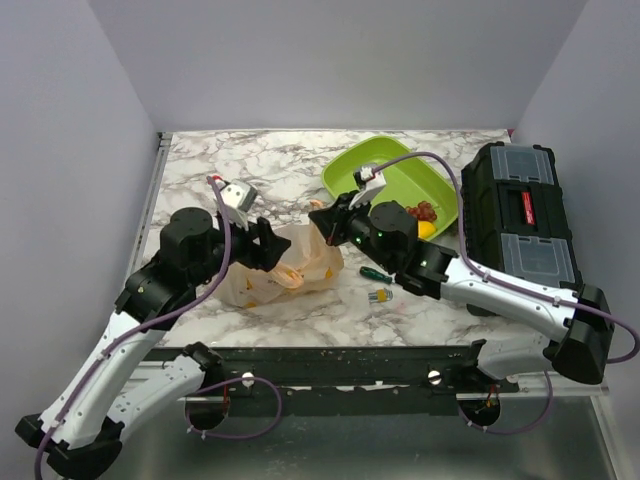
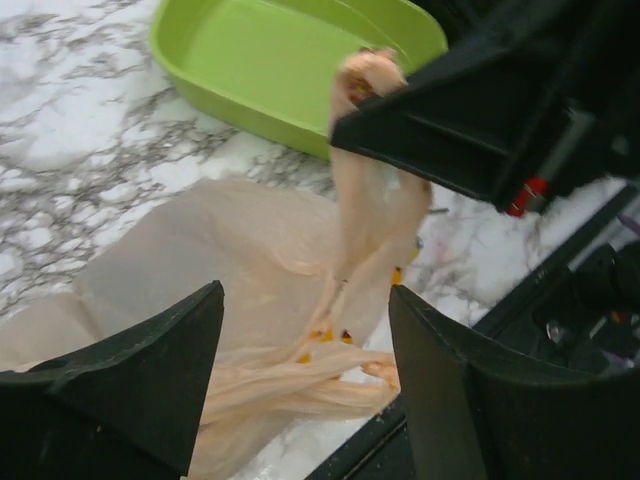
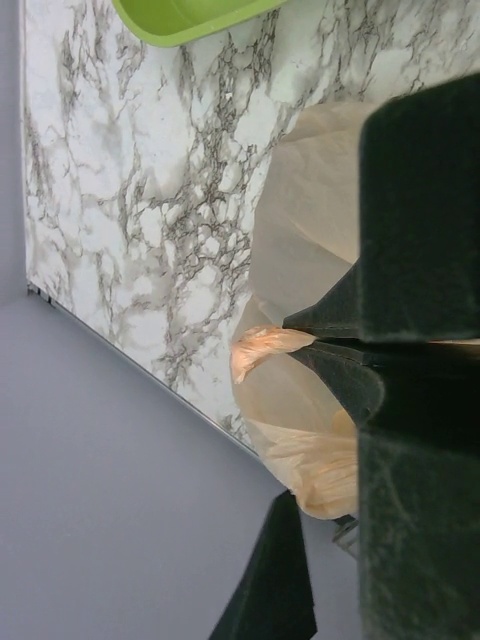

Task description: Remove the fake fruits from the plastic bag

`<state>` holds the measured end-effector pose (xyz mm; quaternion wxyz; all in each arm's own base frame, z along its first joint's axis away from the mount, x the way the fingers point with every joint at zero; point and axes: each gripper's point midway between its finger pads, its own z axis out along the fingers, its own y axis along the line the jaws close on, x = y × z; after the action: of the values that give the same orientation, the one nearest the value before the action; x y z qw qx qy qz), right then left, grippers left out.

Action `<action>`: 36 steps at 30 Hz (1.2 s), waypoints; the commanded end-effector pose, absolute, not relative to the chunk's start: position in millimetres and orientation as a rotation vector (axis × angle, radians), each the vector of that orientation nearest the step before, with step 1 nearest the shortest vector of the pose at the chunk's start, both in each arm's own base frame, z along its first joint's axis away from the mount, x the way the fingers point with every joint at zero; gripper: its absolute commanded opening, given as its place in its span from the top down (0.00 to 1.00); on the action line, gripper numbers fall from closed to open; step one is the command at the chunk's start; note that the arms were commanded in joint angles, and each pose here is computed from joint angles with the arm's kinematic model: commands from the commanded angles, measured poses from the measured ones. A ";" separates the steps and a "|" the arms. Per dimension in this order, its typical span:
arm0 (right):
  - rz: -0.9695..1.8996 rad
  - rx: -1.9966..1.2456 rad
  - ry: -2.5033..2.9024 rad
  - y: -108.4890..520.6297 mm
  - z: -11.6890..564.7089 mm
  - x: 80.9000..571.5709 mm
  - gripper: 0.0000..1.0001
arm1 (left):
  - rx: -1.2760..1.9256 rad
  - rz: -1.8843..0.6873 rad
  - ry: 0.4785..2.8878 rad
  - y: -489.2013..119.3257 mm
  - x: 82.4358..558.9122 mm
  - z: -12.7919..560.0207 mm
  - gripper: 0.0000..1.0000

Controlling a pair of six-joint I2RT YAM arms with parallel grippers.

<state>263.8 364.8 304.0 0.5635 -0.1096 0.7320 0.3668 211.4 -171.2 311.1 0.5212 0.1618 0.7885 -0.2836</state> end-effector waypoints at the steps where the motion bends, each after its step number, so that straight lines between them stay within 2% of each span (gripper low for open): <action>1: 0.890 -0.188 1.662 351.9 322.0 262.8 0.99 | 0.681 -0.649 1.858 -186.2 169.3 293.8 0.30; 6: 0.890 -0.181 1.650 341.6 323.7 257.7 0.99 | 1.016 -0.362 1.673 -191.8 158.9 271.4 0.24; 9: 0.879 -0.175 1.645 335.7 324.1 256.4 0.99 | 1.202 -0.353 1.611 -205.0 151.2 257.7 0.20; 13: 0.882 -0.170 1.637 330.0 328.2 253.5 0.99 | 1.235 -0.241 1.623 -211.3 167.9 250.8 0.20; 19: 0.871 -0.155 1.630 320.5 330.7 251.2 0.99 | 1.218 -0.003 1.686 -195.0 193.1 245.8 0.26; 26: 0.860 -0.158 1.642 321.4 324.0 252.4 0.99 | 0.974 0.037 1.658 -168.7 202.4 279.7 0.54; 34: 0.807 -0.166 1.686 329.0 311.0 261.5 0.99 | 0.619 0.063 1.655 -133.4 211.4 317.9 0.99; 36: 0.764 -0.153 1.707 330.1 306.6 268.8 0.99 | 0.485 0.116 1.654 -121.1 218.5 324.8 1.00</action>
<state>253.7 331.0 315.3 0.5859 -0.0777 0.7170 0.3696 202.9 -150.2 296.3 0.6035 0.3523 0.7153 0.0095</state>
